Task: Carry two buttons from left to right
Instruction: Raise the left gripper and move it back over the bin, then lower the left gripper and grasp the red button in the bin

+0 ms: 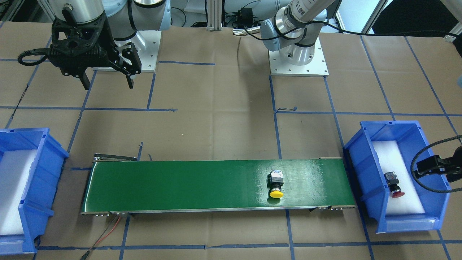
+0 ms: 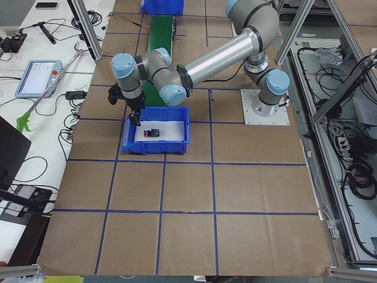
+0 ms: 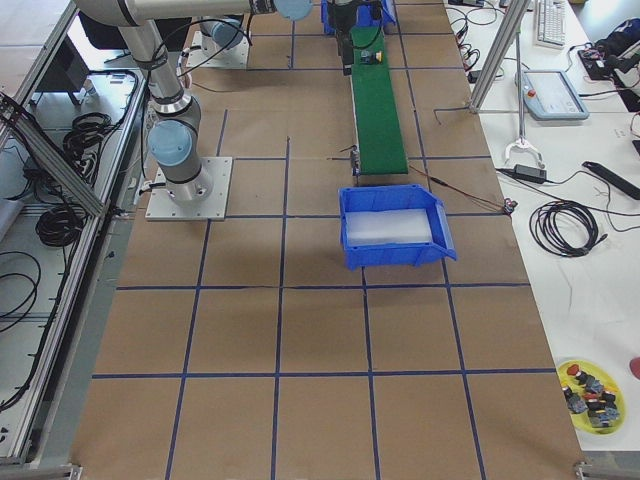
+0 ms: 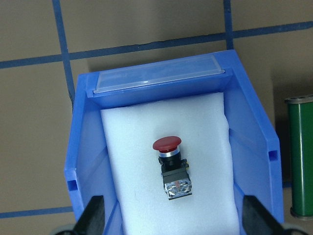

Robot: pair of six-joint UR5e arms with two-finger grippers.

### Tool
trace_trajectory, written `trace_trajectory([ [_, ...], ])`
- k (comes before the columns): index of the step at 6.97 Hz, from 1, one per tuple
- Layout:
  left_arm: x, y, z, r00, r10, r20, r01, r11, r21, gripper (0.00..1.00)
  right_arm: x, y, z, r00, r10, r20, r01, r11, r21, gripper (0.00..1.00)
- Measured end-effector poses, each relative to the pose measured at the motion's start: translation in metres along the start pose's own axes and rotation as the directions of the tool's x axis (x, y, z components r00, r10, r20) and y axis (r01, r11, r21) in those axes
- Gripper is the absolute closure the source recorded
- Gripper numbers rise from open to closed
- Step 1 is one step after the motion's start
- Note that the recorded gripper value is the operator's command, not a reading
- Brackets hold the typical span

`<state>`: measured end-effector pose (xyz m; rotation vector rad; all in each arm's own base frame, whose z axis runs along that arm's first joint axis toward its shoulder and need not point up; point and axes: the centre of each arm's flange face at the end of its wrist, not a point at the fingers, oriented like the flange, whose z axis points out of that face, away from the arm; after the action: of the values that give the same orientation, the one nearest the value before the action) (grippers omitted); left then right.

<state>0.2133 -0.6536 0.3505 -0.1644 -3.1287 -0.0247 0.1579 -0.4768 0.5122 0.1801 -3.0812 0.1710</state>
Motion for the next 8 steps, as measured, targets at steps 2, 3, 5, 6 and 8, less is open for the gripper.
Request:
trace_trajectory([
  [2,0.007,0.008,0.024,1.000,-0.014,0.012,0.014,1.000,0.020,0.01,0.000,0.000,0.001,1.000,0.000,-0.001,0.000,1.000,-0.001,0.00],
  [3,0.010,0.011,0.039,1.000,-0.016,0.019,0.016,0.999,0.033,0.01,0.000,0.000,0.001,1.000,0.000,-0.001,0.000,1.000,-0.001,0.00],
  [5,0.010,0.018,0.068,0.999,-0.023,0.027,0.022,0.998,0.050,0.02,0.000,0.000,0.000,1.000,-0.001,0.000,0.001,1.000,-0.001,0.00],
  [6,0.009,0.022,0.084,0.999,-0.028,0.030,0.026,0.998,0.058,0.02,0.000,0.000,0.000,1.000,-0.001,0.000,0.001,1.000,-0.001,0.00],
  [8,0.009,0.031,0.114,0.999,-0.035,0.039,0.032,0.996,0.081,0.01,0.000,0.000,0.001,1.000,-0.001,-0.001,0.001,1.000,-0.001,0.00],
])
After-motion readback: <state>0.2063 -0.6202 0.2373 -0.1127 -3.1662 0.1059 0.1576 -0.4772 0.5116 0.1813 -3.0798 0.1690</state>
